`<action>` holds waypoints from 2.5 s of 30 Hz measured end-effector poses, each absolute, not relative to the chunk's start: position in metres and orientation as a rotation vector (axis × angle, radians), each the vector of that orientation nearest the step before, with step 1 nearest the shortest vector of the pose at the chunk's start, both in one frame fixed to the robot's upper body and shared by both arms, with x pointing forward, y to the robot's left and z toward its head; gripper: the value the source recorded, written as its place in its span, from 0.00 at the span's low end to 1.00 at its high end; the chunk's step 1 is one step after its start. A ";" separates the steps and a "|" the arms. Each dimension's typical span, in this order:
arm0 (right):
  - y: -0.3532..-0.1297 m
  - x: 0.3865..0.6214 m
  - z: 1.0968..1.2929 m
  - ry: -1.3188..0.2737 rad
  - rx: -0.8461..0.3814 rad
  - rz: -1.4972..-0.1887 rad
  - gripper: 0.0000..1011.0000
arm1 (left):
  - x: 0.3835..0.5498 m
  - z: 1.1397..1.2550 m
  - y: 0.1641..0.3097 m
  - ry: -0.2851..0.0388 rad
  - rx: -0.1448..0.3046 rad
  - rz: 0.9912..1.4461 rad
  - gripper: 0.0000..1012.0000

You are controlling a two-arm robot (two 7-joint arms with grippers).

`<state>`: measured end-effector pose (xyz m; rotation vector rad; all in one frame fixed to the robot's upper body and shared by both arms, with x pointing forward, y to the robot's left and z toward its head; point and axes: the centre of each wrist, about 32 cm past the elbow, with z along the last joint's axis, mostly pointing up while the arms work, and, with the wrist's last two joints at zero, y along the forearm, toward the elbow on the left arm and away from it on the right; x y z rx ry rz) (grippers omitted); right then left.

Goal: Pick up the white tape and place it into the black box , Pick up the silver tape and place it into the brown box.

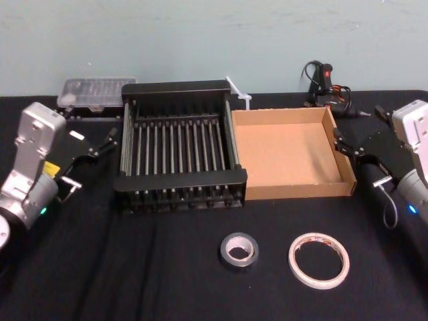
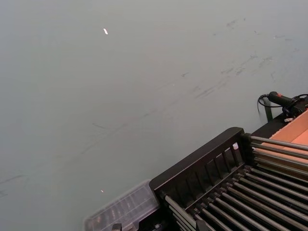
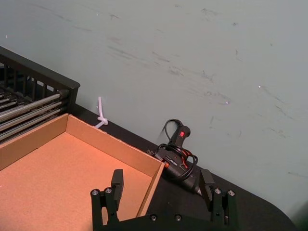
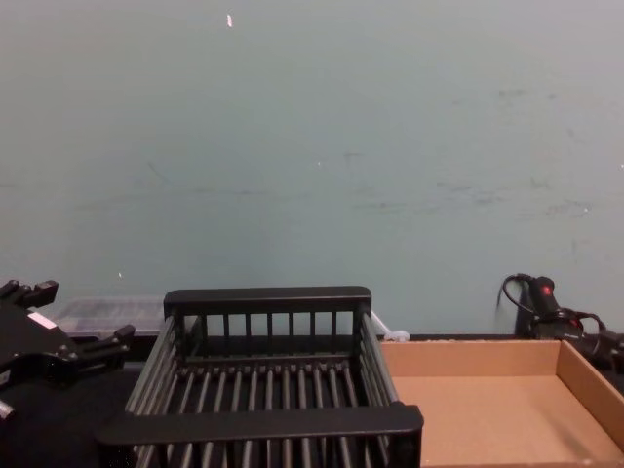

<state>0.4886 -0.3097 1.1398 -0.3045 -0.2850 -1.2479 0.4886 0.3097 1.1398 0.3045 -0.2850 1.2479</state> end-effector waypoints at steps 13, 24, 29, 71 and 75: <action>-0.310 0.489 1.140 -0.285 -0.304 -1.248 0.99 | 0.489 1.140 0.310 -0.285 0.304 1.248 0.99; -0.310 0.489 1.140 -0.285 -0.304 -1.248 0.99 | 0.489 1.140 0.310 -0.285 0.304 1.248 0.99; -0.310 0.489 1.140 -0.285 -0.305 -1.248 0.99 | 0.489 1.140 0.310 -0.285 0.305 1.248 0.99; -0.309 0.488 1.142 -0.294 -0.300 -1.246 0.99 | 0.489 1.140 0.310 -0.285 0.304 1.248 0.99; -0.310 0.486 1.144 -0.300 -0.294 -1.239 0.99 | 0.489 1.140 0.310 -0.285 0.304 1.248 0.99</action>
